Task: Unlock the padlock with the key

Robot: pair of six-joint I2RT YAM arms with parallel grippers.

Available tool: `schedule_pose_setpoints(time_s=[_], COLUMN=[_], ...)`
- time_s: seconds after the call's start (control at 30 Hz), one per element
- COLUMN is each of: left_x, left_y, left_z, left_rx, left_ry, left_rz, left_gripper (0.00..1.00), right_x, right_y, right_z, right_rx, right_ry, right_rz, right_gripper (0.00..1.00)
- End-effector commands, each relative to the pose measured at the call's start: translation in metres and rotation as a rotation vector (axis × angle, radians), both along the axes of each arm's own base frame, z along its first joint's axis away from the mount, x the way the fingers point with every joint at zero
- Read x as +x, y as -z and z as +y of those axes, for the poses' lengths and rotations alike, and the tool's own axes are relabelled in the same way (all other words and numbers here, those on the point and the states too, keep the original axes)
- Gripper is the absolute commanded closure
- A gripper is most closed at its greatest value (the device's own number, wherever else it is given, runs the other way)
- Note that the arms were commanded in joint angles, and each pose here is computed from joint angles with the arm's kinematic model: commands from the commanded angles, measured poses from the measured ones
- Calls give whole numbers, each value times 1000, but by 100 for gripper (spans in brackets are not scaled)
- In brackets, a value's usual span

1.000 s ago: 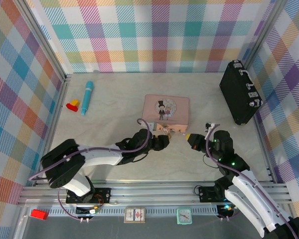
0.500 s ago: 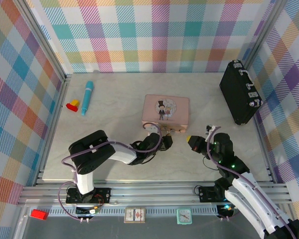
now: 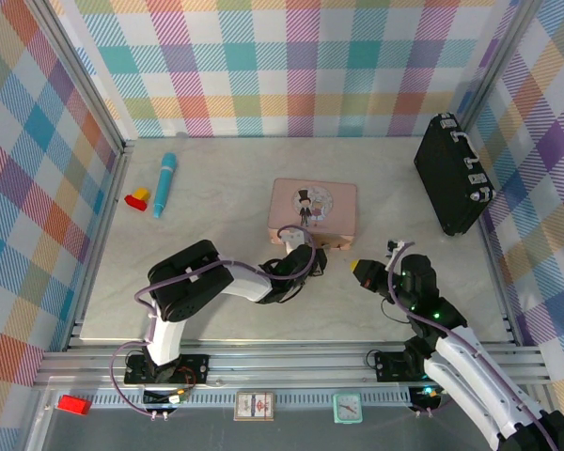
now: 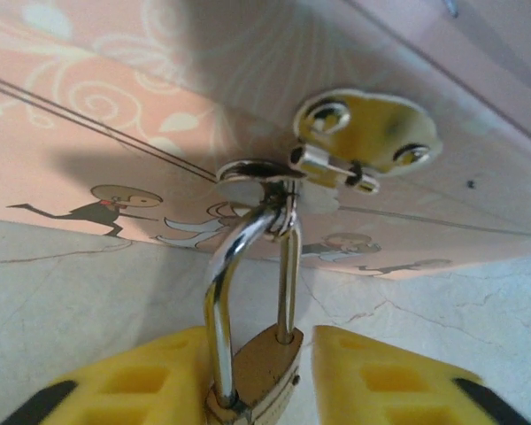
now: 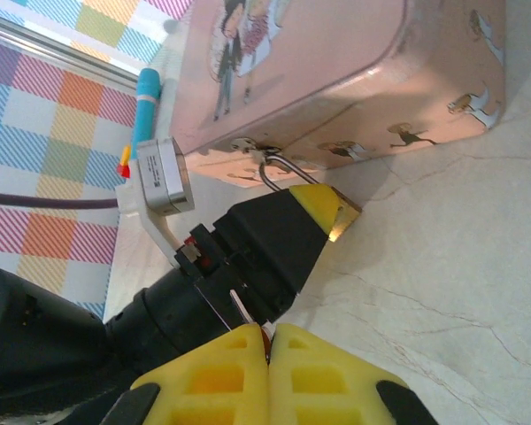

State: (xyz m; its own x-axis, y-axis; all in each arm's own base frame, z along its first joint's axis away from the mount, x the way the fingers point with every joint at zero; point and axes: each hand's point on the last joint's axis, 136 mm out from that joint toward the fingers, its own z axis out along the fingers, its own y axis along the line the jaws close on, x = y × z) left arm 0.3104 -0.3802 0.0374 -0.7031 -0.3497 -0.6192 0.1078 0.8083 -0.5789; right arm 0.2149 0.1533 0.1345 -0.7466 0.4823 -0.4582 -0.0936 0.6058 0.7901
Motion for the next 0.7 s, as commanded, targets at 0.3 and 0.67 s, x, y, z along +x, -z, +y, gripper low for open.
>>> schedule_pose_setpoints(time_s=[0.3, 0.67], left_x=[1, 1], left_y=[7, -11], left_z=[1, 6], left_rx=[17, -28], left_ry=[14, 78], left_rz=[62, 149], left_gripper=[98, 100], right_x=[17, 39], right_y=[12, 22], right_z=[8, 30], right_rx=[17, 74], right_ry=[27, 8], right_rz=[115, 297], right_gripper=[100, 100])
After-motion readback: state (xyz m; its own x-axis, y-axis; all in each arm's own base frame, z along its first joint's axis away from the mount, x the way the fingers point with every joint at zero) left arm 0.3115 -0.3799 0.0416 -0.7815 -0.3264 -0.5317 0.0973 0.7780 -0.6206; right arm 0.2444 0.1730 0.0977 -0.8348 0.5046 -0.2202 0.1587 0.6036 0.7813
